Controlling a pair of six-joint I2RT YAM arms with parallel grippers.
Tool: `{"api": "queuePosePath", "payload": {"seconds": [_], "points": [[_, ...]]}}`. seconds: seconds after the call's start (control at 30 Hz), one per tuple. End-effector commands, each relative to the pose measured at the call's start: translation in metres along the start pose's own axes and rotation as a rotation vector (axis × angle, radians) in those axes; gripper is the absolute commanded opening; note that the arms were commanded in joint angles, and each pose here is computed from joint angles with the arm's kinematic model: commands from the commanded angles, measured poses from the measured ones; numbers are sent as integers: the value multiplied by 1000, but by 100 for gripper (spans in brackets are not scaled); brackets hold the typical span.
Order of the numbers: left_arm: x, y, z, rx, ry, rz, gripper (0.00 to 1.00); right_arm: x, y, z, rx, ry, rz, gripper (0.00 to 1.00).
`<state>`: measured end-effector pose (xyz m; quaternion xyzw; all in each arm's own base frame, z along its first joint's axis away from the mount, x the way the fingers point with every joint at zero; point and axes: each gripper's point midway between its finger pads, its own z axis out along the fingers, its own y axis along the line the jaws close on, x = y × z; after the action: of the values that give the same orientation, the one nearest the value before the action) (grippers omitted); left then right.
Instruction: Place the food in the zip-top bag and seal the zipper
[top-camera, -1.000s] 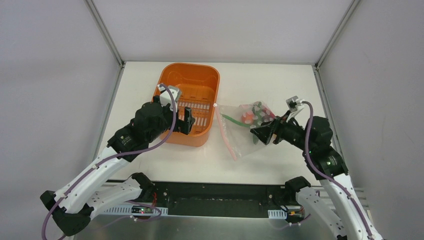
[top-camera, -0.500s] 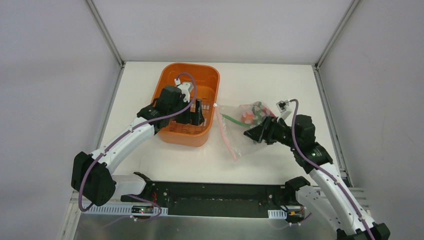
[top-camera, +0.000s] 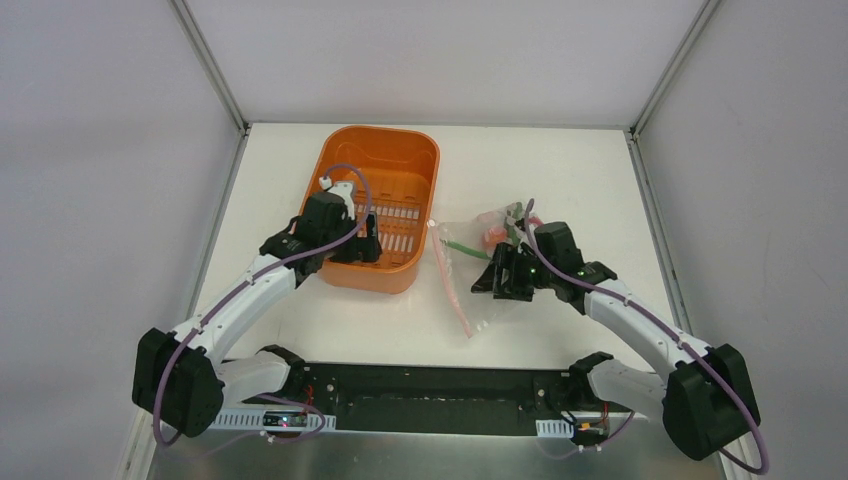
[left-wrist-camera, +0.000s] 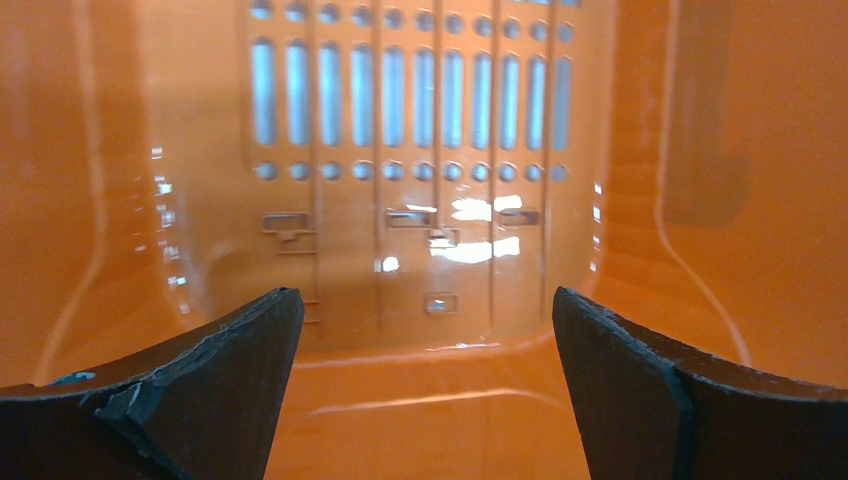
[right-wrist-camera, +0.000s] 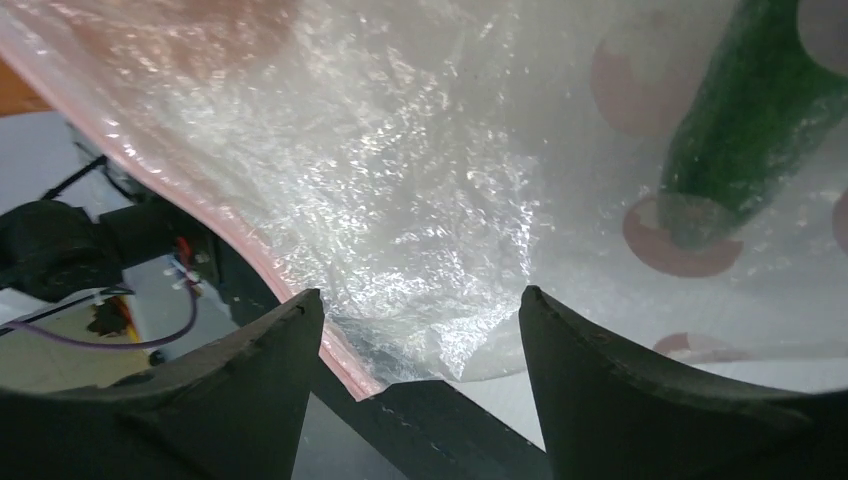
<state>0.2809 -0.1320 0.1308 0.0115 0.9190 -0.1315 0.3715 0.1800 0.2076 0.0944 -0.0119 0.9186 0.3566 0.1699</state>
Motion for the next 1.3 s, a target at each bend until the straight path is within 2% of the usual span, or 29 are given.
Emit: {"api": "queuePosePath", "payload": {"seconds": [0.0, 0.27, 0.37, 0.57, 0.7, 0.87, 1.0, 1.27], "points": [[0, 34, -9, -107, -22, -32, 99, 9, -22, -11, 167, 8, -30, 75], [-9, 71, -30, -233, -39, -26, 99, -28, -10, -44, 234, -164, -86, 78], [-15, 70, -40, -222, -76, -18, 99, -34, 14, -54, 133, -210, -123, 79], [-35, 42, -69, -81, -179, -28, 99, -50, 45, -74, -34, -390, -158, 79], [-53, 28, -99, -16, -265, -38, 99, -77, 35, -96, 36, -596, -121, 83], [-74, 18, -129, 24, -375, -100, 99, -117, 16, -147, 193, -901, -75, 91], [-83, 22, -150, 2, -448, -145, 99, -133, 8, -183, 287, -1059, -67, 97], [-82, 35, -175, -38, -567, -158, 99, -129, 12, -194, 244, -1089, -22, 100]]}}
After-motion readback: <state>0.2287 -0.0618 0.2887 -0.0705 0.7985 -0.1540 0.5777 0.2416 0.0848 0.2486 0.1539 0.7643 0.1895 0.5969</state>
